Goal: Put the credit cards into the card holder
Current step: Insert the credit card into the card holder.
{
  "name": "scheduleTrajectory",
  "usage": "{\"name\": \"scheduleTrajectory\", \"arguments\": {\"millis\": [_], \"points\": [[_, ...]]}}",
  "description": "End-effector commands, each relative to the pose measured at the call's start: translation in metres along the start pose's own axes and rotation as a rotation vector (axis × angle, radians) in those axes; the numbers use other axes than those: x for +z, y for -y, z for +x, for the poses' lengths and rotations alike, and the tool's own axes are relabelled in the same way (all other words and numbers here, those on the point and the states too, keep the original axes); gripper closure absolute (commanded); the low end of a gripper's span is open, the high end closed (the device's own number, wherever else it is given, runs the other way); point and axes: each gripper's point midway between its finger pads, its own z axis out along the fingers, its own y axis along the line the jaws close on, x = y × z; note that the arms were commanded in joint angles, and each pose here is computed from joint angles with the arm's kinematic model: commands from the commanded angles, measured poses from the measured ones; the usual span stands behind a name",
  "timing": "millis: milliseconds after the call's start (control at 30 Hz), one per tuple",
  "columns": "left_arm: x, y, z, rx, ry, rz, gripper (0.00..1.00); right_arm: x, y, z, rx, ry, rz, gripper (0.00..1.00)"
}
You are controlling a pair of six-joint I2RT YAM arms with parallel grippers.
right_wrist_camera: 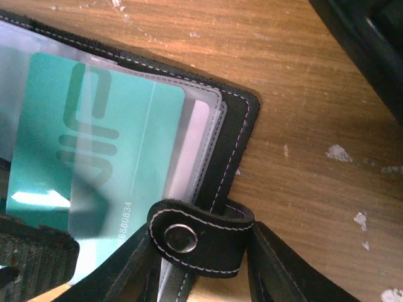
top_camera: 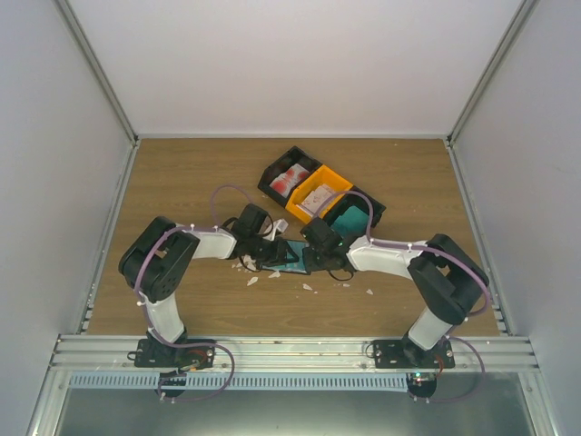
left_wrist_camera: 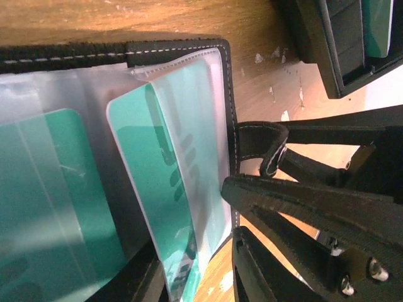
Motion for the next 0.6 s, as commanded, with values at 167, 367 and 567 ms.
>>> {"name": "scheduleTrajectory", "arguments": {"millis": [167, 367, 567], "points": [[-0.006, -0.016, 0.011, 0.071, -0.012, -0.157, 0.57, -0.020, -0.001, -0.005, 0.035, 0.061, -0.032, 0.57], [-0.010, -0.015, 0.017, 0.073, -0.016, -0.171, 0.51, -0.012, -0.006, 0.001, 0.022, 0.024, -0.056, 0.58], [-0.010, -0.017, 0.016, 0.084, -0.012, -0.204, 0.69, -0.002, -0.006, 0.010, 0.010, -0.015, -0.055, 0.63]]}}
